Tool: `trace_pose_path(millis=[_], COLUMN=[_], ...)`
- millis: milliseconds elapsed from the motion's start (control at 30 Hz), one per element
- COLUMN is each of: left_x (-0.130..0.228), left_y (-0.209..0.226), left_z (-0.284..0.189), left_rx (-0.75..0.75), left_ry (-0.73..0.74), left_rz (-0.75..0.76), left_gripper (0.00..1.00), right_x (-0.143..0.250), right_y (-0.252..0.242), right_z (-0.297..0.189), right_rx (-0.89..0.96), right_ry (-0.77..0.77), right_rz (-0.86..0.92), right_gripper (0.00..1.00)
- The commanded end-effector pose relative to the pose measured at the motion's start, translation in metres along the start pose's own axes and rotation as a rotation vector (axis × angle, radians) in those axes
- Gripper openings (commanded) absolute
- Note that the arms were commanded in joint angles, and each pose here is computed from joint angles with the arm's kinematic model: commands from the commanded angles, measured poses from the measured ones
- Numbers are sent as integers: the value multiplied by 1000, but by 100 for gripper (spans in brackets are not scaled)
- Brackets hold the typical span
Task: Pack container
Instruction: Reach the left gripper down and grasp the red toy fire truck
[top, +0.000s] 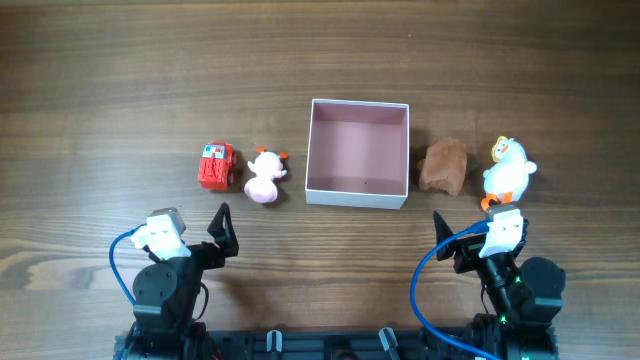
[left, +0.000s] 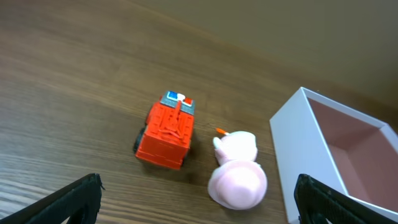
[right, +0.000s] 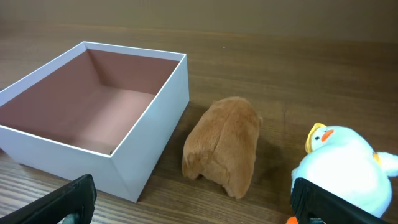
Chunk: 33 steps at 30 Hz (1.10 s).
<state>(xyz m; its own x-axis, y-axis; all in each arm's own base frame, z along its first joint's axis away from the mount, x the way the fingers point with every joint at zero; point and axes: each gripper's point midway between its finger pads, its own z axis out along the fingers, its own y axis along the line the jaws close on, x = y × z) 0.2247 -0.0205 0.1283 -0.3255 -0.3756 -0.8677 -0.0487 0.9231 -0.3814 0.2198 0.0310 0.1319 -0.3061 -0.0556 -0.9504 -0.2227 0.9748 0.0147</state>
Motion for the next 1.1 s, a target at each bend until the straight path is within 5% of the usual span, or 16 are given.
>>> trace_pose_path(millis=[0, 133, 300, 500, 1067], left_x=[-26, -90, -127, -66, 1], left_y=[-14, -35, -44, -19, 14], left_z=[-9, 7, 59, 129, 151], left_rx=[19, -102, -221, -338, -317], left_ry=[-7, 209, 408, 748, 985], left_rz=[-46, 144, 158, 162, 354], left_gripper=[100, 100, 100, 100, 88], right_x=[-2, -2, -2, -2, -2], right_y=[2, 2, 2, 2, 2], right_z=[0, 0, 0, 0, 0], right_rx=[-12, -12, -12, -12, -12], right_ry=[-11, -11, -11, -10, -11], right_rz=[12, 12, 12, 12, 12], right_gripper=[100, 100, 100, 99, 99])
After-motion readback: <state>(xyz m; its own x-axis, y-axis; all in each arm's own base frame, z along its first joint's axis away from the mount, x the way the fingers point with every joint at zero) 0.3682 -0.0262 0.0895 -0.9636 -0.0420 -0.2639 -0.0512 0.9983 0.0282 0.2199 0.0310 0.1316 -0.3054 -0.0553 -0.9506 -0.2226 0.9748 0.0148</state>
